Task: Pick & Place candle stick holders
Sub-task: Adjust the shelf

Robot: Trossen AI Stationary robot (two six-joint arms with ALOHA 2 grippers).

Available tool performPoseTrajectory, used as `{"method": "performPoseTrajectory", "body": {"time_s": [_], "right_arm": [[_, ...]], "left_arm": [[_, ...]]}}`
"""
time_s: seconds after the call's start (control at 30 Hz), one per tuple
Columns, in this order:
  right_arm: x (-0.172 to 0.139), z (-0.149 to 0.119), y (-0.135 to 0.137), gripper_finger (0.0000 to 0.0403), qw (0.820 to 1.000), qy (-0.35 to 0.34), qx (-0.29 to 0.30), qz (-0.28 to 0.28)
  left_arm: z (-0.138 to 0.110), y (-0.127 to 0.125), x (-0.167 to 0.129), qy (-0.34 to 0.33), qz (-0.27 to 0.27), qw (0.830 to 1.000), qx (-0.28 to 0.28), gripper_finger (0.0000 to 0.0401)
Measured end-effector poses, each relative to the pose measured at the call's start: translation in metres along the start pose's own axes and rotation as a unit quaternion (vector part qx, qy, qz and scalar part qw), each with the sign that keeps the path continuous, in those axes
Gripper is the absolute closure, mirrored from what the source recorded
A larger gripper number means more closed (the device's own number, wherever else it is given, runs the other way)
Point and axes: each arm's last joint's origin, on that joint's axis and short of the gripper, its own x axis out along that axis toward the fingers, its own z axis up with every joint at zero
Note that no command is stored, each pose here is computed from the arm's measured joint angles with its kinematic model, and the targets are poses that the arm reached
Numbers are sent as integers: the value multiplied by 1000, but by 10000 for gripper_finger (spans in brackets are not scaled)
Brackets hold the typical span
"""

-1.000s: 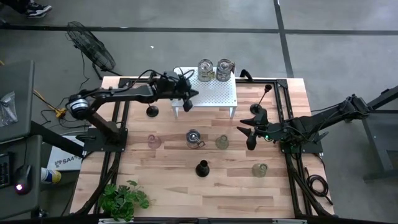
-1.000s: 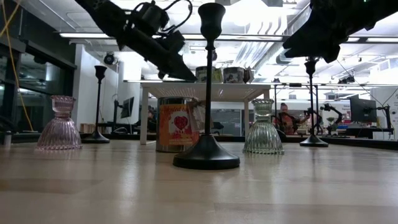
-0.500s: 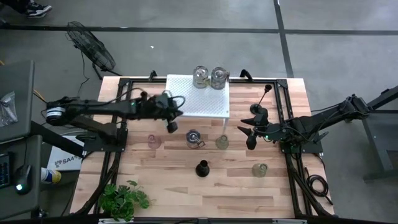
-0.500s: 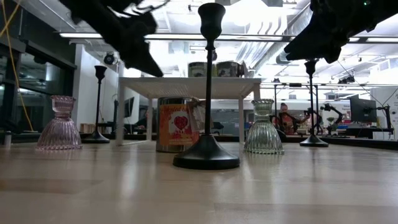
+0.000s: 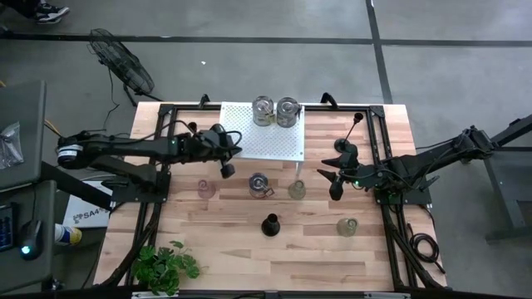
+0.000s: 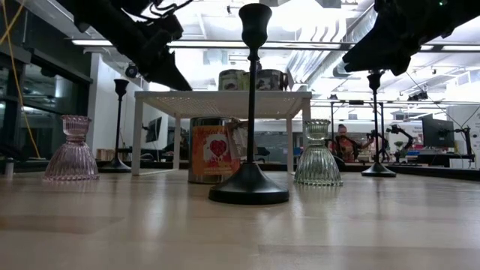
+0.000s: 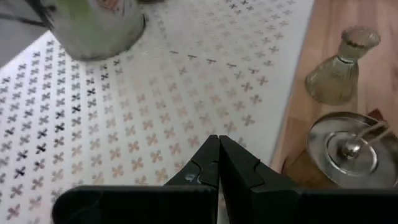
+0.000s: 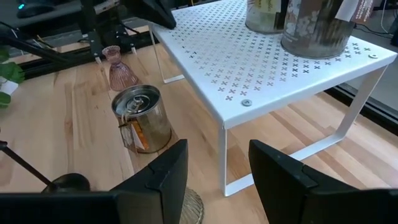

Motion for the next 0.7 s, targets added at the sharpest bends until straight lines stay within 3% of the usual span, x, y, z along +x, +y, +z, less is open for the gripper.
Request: {"method": "performPoseTrajectory", "body": {"time_s": [0.4,0.7], "right_arm": [[0,0,0,241,1000,0,8,0],[8,-6,3,241,1000,18,-7,-11]], "left_arm": [[10,1,-27,-49,15,999,-14,401],[-13,-16,-48,33,72,996,-37,401]]}}
